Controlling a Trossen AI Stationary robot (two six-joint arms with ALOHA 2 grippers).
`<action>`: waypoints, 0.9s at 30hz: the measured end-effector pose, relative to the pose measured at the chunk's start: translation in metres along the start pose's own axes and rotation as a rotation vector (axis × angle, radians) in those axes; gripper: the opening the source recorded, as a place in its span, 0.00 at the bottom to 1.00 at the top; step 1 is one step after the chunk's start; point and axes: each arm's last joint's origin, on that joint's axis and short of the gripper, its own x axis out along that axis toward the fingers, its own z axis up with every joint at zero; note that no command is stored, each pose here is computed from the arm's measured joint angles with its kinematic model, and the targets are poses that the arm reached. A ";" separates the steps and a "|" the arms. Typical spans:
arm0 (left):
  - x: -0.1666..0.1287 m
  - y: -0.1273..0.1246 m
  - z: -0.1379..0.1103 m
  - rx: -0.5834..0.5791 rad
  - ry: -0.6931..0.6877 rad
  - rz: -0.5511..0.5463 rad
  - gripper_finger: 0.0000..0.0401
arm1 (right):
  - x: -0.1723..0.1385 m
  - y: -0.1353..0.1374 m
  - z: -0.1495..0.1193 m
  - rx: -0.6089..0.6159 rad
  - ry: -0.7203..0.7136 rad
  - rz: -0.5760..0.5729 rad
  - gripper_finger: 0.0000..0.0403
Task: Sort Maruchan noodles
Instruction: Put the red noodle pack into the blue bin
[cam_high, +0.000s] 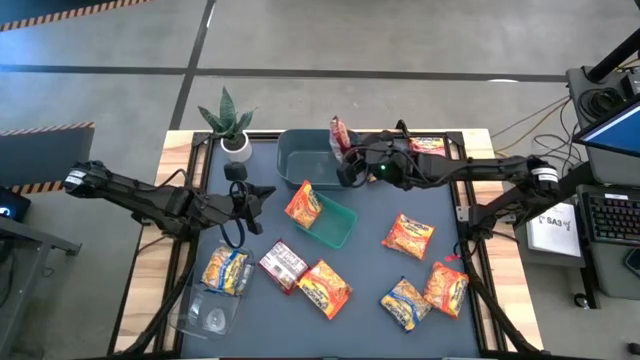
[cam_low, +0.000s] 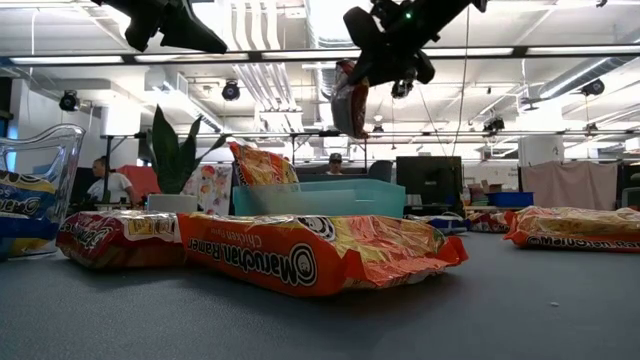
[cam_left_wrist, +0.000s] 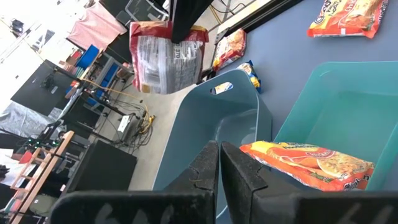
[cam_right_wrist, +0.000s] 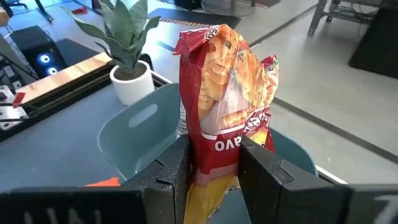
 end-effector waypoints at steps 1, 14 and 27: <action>0.000 0.000 0.000 0.000 0.000 0.000 0.00 | 0.001 0.000 0.000 -0.003 0.000 0.000 0.26; 0.000 0.000 0.000 0.008 0.000 0.000 0.00 | 0.010 0.007 0.009 -0.008 -0.042 0.043 0.26; 0.000 0.001 0.002 0.014 -0.015 0.007 0.00 | 0.059 0.036 0.031 -0.290 0.092 0.038 0.24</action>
